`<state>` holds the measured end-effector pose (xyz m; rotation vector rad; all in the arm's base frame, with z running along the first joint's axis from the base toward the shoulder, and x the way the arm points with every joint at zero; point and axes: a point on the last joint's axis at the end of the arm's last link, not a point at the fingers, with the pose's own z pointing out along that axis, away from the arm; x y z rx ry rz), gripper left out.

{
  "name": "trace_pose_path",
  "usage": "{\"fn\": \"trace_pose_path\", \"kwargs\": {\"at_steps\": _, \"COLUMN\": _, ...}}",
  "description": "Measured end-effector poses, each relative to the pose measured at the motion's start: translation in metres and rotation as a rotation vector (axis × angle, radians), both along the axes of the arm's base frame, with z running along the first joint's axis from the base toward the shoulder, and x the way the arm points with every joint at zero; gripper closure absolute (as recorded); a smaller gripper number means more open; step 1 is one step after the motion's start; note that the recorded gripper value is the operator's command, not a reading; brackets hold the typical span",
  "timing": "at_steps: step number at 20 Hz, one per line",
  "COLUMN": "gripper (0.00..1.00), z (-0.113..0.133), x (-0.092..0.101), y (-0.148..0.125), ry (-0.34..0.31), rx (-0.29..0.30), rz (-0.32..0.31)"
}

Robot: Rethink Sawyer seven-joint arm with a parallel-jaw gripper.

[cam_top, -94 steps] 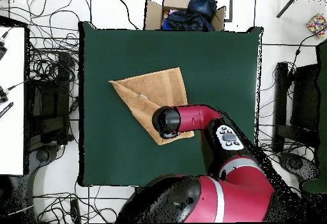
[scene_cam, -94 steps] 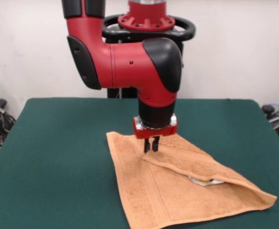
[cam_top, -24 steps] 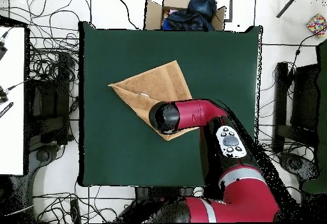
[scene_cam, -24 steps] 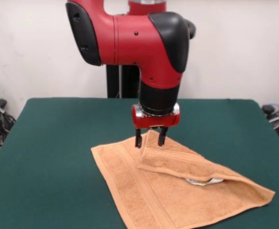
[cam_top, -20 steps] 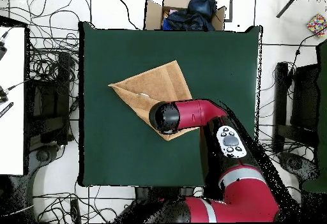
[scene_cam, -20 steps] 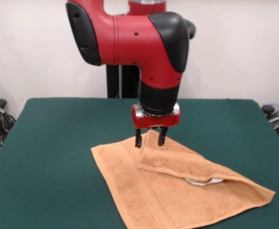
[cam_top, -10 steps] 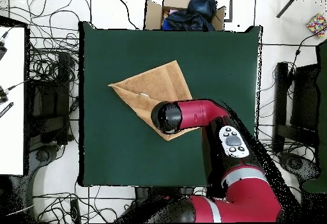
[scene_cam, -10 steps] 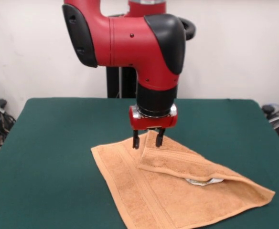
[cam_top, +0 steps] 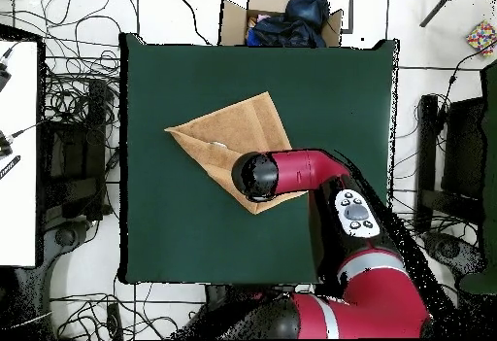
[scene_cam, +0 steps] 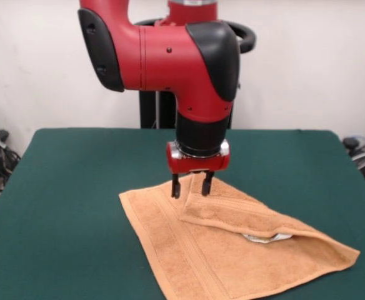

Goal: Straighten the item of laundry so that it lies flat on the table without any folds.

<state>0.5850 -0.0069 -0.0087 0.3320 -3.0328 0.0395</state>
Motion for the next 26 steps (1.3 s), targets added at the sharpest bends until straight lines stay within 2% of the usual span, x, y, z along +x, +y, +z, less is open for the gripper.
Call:
{"fn": "trace_pose_path", "kwargs": {"at_steps": 16, "gripper": 0.00, "z": -0.012, "x": -0.007, "y": 0.004, "ry": 0.023, "rx": 0.013, "rz": 0.001}}
{"fn": "trace_pose_path", "kwargs": {"at_steps": 26, "gripper": 0.00, "z": -0.014, "x": 0.005, "y": 0.001, "ry": 0.003, "rx": 0.008, "rz": -0.005}}
